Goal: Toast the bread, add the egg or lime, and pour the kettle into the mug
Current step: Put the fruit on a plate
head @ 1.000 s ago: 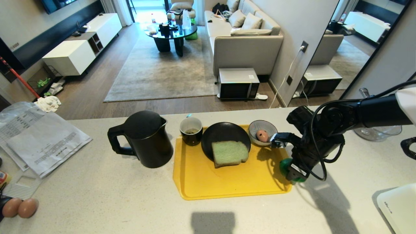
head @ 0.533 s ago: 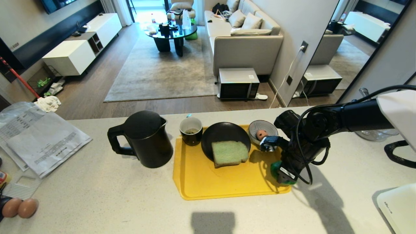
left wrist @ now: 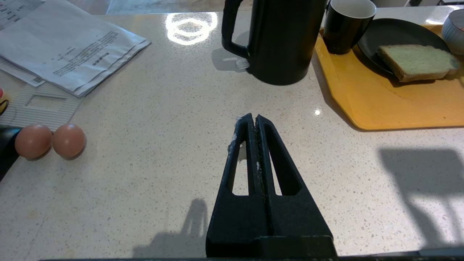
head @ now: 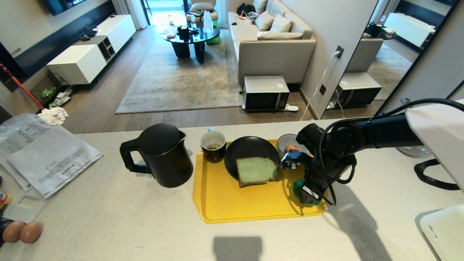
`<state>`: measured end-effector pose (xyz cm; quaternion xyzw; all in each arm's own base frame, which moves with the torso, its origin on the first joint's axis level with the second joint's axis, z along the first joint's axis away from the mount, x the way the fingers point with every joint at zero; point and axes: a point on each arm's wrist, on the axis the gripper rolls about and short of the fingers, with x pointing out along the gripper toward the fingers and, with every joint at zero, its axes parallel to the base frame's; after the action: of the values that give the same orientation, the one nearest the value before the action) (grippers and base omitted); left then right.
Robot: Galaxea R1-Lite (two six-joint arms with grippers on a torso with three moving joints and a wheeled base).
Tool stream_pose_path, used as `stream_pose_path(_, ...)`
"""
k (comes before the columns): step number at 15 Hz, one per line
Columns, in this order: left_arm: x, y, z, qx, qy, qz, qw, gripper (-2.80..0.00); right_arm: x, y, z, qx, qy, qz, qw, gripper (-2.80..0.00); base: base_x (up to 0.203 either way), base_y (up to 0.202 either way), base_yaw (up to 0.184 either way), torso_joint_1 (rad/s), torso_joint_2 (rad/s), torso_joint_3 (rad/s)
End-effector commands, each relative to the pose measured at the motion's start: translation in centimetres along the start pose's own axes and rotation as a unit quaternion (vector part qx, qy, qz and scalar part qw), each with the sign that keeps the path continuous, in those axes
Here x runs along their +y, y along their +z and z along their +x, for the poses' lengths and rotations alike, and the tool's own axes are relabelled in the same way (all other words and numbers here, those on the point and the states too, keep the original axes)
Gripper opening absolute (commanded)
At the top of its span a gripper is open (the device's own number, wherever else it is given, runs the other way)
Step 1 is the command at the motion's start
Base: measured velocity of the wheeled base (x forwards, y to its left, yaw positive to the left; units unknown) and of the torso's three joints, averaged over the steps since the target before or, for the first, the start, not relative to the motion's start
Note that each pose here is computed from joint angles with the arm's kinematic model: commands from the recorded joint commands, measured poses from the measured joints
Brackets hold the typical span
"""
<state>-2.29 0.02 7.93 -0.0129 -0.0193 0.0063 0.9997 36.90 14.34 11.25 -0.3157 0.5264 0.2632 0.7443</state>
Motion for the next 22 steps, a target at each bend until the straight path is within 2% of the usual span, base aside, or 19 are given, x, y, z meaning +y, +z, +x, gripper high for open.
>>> stream_pose_path(1, 0.0, -0.4, 0.1, 0.005, 0.0, 0.0, 1.0, -2.8, -0.1, 0.4, 0.8, 0.004, 0.003, -0.002, 1.0, -2.8, 0.0, 0.0, 0.0, 0.0, 0.0, 0.0)
stream_pose_path(13, 0.0, -0.4, 0.1, 0.005, 0.0, 0.0, 1.0, -2.8, -1.3, 0.5, 1.7, 0.005, -0.003, 0.011, 1.0, -2.8, 0.0, 0.0, 0.0, 0.0, 0.0, 0.0)
stream_pose_path(14, 0.0, -0.4, 0.1, 0.005, 0.0, 0.0, 1.0, -2.8, -1.4, 0.5, 1.7, 0.004, -0.004, 0.012, 1.0, 0.0, 0.0, 0.0, 0.0, 0.0, 0.0, 0.0)
stream_pose_path(22, 0.0, -0.4, 0.1, 0.005, 0.0, 0.0, 1.0, -2.8, -1.3, 0.2, 0.9, 0.002, -0.004, 0.013, 1.0, 0.0, 0.0, 0.0, 0.0, 0.0, 0.0, 0.0)
